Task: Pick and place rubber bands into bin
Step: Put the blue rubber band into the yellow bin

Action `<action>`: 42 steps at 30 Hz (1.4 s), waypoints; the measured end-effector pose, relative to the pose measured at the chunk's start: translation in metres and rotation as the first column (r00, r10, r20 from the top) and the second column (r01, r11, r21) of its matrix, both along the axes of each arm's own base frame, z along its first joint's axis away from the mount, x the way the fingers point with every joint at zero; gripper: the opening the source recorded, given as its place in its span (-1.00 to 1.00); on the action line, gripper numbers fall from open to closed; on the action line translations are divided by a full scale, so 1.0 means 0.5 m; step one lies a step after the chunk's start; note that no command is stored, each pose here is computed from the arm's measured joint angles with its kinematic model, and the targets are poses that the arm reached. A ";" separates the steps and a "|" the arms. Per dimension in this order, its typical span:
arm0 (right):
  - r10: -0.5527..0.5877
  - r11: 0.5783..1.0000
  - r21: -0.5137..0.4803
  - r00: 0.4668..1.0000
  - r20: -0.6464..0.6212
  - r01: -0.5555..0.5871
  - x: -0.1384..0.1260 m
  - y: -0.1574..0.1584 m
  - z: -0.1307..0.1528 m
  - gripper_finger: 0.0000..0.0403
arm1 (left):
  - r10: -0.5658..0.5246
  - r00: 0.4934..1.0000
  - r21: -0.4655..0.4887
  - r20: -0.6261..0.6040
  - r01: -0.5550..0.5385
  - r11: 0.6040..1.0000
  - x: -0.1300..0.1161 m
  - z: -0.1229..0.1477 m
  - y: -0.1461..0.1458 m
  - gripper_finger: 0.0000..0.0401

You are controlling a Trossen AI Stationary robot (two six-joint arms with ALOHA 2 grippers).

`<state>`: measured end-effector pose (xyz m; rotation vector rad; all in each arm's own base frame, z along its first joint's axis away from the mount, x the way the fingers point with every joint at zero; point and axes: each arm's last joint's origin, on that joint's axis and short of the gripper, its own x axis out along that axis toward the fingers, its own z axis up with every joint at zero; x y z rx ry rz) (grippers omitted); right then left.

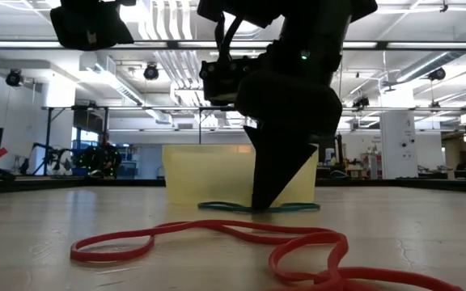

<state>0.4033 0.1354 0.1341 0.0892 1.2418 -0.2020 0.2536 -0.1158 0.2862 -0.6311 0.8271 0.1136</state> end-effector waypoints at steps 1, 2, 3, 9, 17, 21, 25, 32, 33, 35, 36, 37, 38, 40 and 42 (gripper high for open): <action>0.000 1.000 0.000 1.000 -0.001 0.000 -0.001 0.000 -0.002 -0.68 | 0.000 1.000 0.000 0.000 0.000 1.000 0.000 0.000 0.000 -0.11; 0.000 1.000 -0.001 1.000 -0.002 0.000 -0.001 0.000 -0.003 -0.70 | 0.000 1.000 0.000 0.000 0.000 1.000 0.000 0.000 0.000 -0.11; 0.000 1.000 -0.001 1.000 -0.003 0.000 -0.003 -0.001 -0.005 -0.72 | 0.000 1.000 0.000 0.000 0.000 1.000 0.000 0.000 0.000 -0.11; -0.009 1.000 0.018 1.000 -0.015 0.010 -0.010 -0.002 -0.014 -0.83 | 0.000 1.000 0.000 0.000 0.000 1.000 0.000 0.000 0.000 -0.11; -0.005 0.999 0.041 1.000 -0.020 0.006 -0.008 0.000 -0.010 -0.96 | 0.001 1.000 -0.002 0.000 -0.001 1.000 0.000 0.000 0.000 -0.11; 0.013 0.998 0.067 1.000 -0.024 -0.011 -0.005 0.006 -0.004 -0.96 | 0.004 1.000 -0.006 0.003 -0.004 1.000 0.000 0.001 0.000 -0.11; 0.040 0.996 0.083 0.999 -0.014 -0.039 -0.004 0.025 0.008 -0.96 | 0.004 1.000 -0.006 0.003 -0.004 1.000 0.000 0.001 0.000 -0.11; 0.065 0.994 0.080 0.995 0.070 -0.071 0.002 0.058 0.068 -0.96 | 0.004 1.000 -0.007 0.003 -0.004 1.000 0.000 0.001 0.000 -0.11; 0.062 0.996 0.066 0.995 0.084 -0.067 0.002 0.060 0.079 -0.96 | 0.004 1.000 -0.007 0.003 -0.004 1.000 0.000 0.001 0.000 -0.11; 0.052 0.998 0.037 0.993 0.101 -0.056 0.004 0.061 0.098 -0.96 | 0.004 1.000 -0.008 0.006 -0.004 1.000 0.001 0.001 0.000 -0.11; 0.049 0.998 0.024 0.993 0.103 -0.052 0.004 0.061 0.108 -0.96 | 0.004 1.000 -0.008 0.006 -0.004 1.000 0.001 0.001 0.000 -0.11; 0.047 0.999 0.011 0.993 0.106 -0.048 0.005 0.060 0.119 -0.96 | 0.004 1.000 -0.008 0.006 -0.004 1.000 0.001 0.001 0.000 -0.11; 0.045 0.999 -0.006 0.992 0.114 -0.045 0.007 0.060 0.131 -0.96 | 0.004 1.000 -0.009 0.009 -0.004 1.000 0.001 0.002 -0.001 -0.11; 0.056 0.998 -0.047 0.989 0.134 -0.050 0.011 0.059 0.155 -0.96 | 0.004 1.000 -0.014 0.018 -0.004 1.000 0.002 0.003 -0.001 -0.11; 0.078 0.993 -0.095 0.986 0.147 -0.064 0.015 0.058 0.178 -0.96 | 0.004 1.000 -0.016 0.023 -0.003 1.000 0.003 0.004 -0.001 -0.11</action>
